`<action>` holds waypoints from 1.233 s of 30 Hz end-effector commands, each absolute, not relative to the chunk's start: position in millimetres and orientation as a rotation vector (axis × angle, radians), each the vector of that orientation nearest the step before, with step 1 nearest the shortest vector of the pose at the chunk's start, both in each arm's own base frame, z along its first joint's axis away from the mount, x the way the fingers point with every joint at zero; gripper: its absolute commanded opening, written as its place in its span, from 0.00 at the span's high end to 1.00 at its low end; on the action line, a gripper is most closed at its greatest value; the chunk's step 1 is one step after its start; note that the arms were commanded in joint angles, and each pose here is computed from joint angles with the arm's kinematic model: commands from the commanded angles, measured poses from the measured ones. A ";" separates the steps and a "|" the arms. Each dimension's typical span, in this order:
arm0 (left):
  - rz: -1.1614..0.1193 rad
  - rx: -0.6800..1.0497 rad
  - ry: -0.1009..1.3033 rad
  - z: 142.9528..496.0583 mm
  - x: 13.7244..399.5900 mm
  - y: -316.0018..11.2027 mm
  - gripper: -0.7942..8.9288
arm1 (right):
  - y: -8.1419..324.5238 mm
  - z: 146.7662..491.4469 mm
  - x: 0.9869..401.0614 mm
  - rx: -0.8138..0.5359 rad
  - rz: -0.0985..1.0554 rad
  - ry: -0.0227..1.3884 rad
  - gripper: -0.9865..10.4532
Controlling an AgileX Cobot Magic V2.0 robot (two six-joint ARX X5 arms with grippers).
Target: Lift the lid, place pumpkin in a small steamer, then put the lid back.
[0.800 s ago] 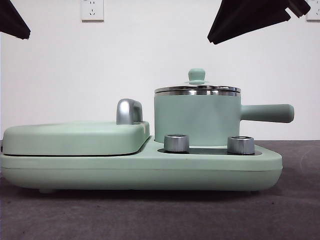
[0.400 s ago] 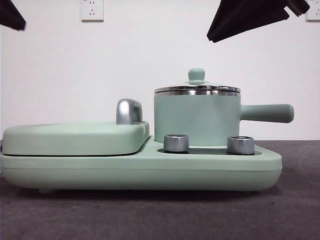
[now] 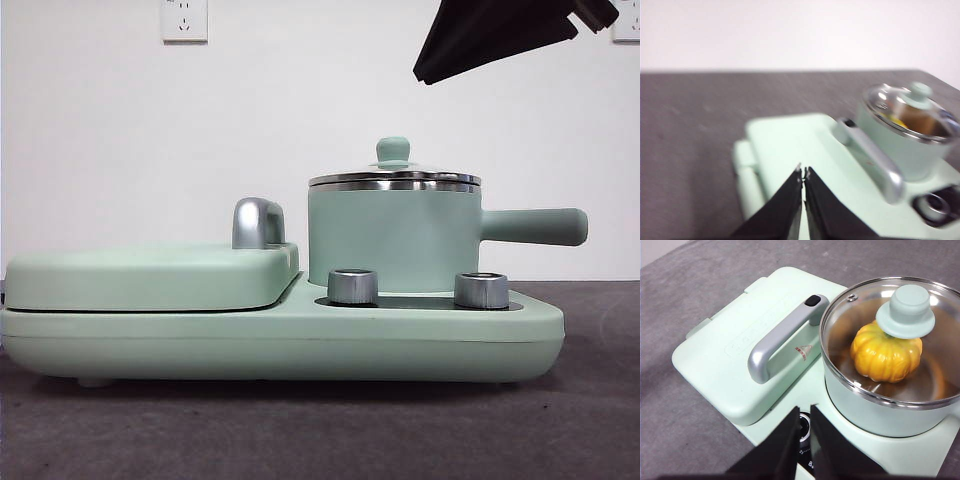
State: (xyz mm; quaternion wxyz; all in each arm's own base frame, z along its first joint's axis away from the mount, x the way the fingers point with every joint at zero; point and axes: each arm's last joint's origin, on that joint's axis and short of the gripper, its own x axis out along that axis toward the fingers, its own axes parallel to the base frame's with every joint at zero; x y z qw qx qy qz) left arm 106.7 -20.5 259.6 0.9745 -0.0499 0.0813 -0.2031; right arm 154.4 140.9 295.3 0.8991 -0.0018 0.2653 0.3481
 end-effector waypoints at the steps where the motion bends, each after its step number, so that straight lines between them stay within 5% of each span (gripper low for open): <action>1: -0.355 -0.048 0.111 243.5 104.6 -16.4 0.91 | 143.3 297.5 154.3 -0.010 0.733 0.536 0.89; 14: -0.201 -0.041 0.072 173.9 97.2 -6.2 0.91 | 143.3 297.6 154.4 -0.010 0.733 0.535 0.89; 37: -0.159 0.020 0.018 164.8 96.7 -4.9 0.91 | 143.4 297.9 154.5 -0.008 0.734 0.532 0.89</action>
